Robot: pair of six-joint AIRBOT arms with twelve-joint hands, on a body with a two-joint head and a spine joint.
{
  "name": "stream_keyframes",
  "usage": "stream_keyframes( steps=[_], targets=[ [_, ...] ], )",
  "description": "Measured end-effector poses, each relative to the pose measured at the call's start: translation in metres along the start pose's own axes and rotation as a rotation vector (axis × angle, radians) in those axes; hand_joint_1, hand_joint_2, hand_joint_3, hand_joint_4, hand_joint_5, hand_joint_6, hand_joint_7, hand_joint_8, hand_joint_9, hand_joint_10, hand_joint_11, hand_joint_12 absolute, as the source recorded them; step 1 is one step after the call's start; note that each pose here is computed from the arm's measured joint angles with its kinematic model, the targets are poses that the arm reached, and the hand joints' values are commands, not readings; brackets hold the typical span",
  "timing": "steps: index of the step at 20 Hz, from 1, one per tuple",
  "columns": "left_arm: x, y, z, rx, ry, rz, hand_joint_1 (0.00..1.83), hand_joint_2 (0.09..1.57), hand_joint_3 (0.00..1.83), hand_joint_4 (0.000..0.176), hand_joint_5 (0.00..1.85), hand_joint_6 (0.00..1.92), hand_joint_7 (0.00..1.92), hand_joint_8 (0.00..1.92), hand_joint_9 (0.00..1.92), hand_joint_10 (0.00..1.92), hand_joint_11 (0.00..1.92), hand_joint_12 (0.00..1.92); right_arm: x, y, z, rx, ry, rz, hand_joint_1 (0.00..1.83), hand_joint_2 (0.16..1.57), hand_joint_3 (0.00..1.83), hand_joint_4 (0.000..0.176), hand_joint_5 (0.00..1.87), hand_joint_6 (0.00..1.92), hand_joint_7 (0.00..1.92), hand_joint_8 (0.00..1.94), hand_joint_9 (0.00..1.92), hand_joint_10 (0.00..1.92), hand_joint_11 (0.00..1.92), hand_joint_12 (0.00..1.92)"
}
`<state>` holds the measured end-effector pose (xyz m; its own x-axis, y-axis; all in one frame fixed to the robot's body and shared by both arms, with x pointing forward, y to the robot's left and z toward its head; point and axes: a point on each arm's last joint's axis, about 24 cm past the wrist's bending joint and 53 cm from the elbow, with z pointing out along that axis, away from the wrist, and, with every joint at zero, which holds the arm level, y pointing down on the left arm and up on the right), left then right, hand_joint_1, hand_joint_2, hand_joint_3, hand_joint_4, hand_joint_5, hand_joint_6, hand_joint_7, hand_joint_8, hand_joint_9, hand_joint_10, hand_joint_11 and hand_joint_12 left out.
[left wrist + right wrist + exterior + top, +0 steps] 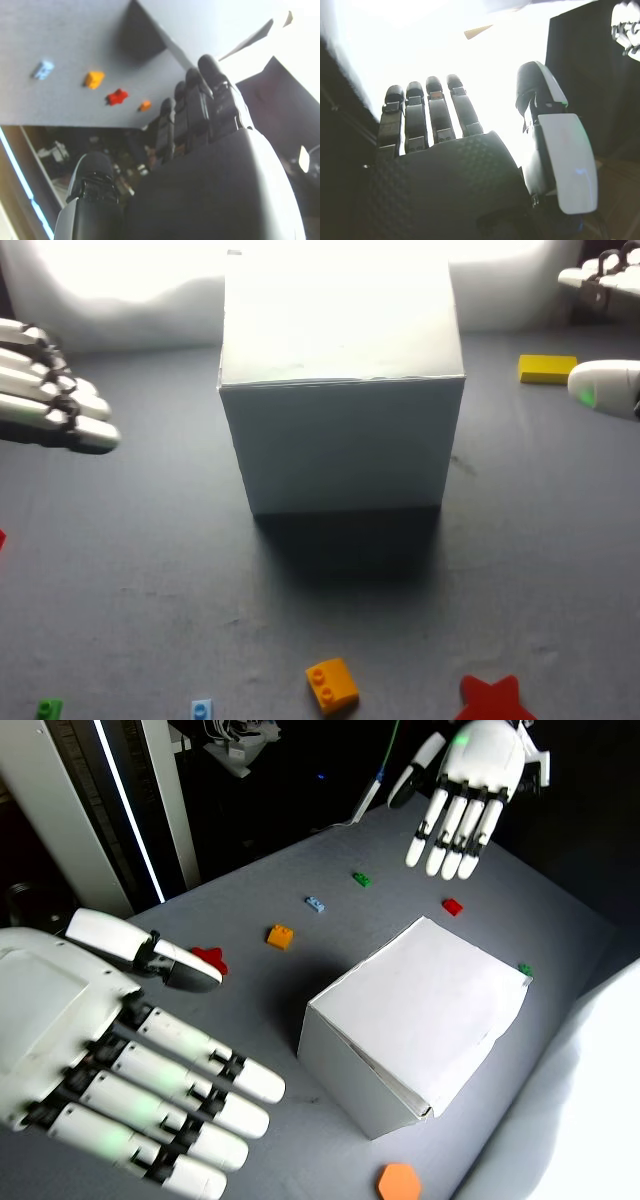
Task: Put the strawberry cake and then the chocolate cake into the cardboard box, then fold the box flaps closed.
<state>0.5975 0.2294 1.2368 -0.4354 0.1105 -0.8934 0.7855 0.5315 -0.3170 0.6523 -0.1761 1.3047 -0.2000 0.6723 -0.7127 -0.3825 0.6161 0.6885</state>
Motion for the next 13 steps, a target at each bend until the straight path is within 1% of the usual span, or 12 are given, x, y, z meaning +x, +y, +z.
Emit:
stream_keyframes(
  steps=[1,2,3,4,5,6,7,8,9,10,11,13],
  targets=[
    [-0.003,0.009,-0.007,-0.024,-0.005,0.011,0.1,1.25,0.0,0.017,0.46,0.04,0.56,0.03,0.5,0.06,0.03,1.25,0.002,0.002,0.0,-0.007,0.003,-0.014,0.01,1.26,0.0,0.0,0.51,0.14,0.57,0.13,0.45,0.2,0.0,1.14],
    [-0.013,0.022,-0.018,-0.053,-0.047,-0.003,0.16,1.26,0.0,0.0,0.63,0.08,0.74,0.08,0.67,0.14,0.1,1.4,0.006,0.001,-0.001,-0.008,0.017,-0.031,0.05,1.26,0.0,0.0,0.61,0.37,0.73,0.3,0.48,0.69,0.0,1.56],
    [-0.02,0.028,-0.023,-0.067,-0.078,-0.017,0.23,1.26,0.0,0.0,0.75,0.07,0.84,0.13,0.67,0.45,0.16,1.49,0.009,0.001,-0.002,-0.008,0.027,-0.042,0.05,1.26,0.0,0.0,0.64,0.57,0.76,0.5,0.46,1.02,0.05,1.76],
    [-0.022,0.032,-0.027,-0.075,-0.088,-0.033,0.31,1.27,0.0,0.0,0.87,0.12,0.87,0.47,0.66,0.89,0.27,1.56,0.013,-0.001,-0.002,-0.005,0.038,-0.049,0.06,1.26,0.0,0.0,0.73,0.73,0.82,0.83,0.53,1.35,0.18,1.89],
    [-0.02,0.037,-0.03,-0.082,-0.083,-0.041,0.36,1.27,0.0,0.0,0.9,0.22,0.8,0.85,0.64,1.18,0.31,1.67,0.016,0.001,-0.003,-0.012,0.047,-0.064,0.04,1.27,0.0,0.0,0.77,0.85,0.85,1.08,0.59,1.57,0.27,1.91],
    [-0.018,0.039,-0.034,-0.081,-0.075,-0.042,0.41,1.3,0.0,0.0,0.84,0.74,0.86,1.11,0.71,1.43,0.4,1.78,0.018,0.003,-0.003,-0.017,0.053,-0.073,0.08,1.33,0.02,0.0,0.85,1.03,0.95,1.35,0.72,1.83,0.41,1.92],
    [-0.022,0.04,-0.039,-0.076,-0.089,-0.058,0.39,1.34,0.01,0.0,0.84,1.14,0.95,1.34,0.83,1.64,0.51,1.88,0.02,0.005,-0.003,-0.025,0.059,-0.083,0.14,1.39,0.02,0.0,0.97,1.25,1.09,1.6,0.94,1.9,0.64,1.92],
    [-0.024,0.042,-0.042,-0.077,-0.099,-0.06,0.36,1.37,0.01,0.0,0.84,1.33,1.0,1.44,0.9,1.73,0.57,1.91,0.021,0.006,-0.003,-0.026,0.06,-0.084,0.25,1.44,0.03,0.0,1.01,1.5,1.16,1.82,1.12,1.92,0.88,1.92],
    [-0.031,0.046,-0.047,-0.082,-0.121,-0.065,0.32,1.42,0.02,0.0,0.87,1.49,1.06,1.52,0.99,1.79,0.69,1.92,0.021,0.006,-0.003,-0.025,0.062,-0.084,0.37,1.46,0.02,0.0,1.03,1.64,1.18,1.9,1.18,1.92,0.96,1.92],
    [-0.032,0.05,-0.051,-0.093,-0.126,-0.057,0.33,1.46,0.02,0.0,0.88,1.65,1.1,1.59,1.05,1.85,0.81,1.92,0.021,0.006,-0.003,-0.025,0.063,-0.084,0.54,1.45,0.01,0.0,1.04,1.73,1.2,1.91,1.21,1.92,1.02,1.92],
    [-0.036,0.053,-0.055,-0.099,-0.13,-0.055,0.33,1.5,0.02,0.0,0.89,1.77,1.09,1.7,1.06,1.91,0.88,1.92,0.021,0.006,-0.003,-0.025,0.063,-0.085,0.63,1.45,0.01,0.0,1.05,1.75,1.21,1.93,1.24,1.92,1.08,1.92],
    [-0.045,0.053,-0.061,-0.096,-0.153,-0.049,0.34,1.52,0.01,0.0,0.9,1.82,1.08,1.75,1.07,1.92,0.91,1.92,0.022,0.006,-0.003,-0.025,0.065,-0.086,0.69,1.44,0.0,0.0,1.06,1.77,1.21,1.94,1.26,1.92,1.13,1.92]
  ],
)
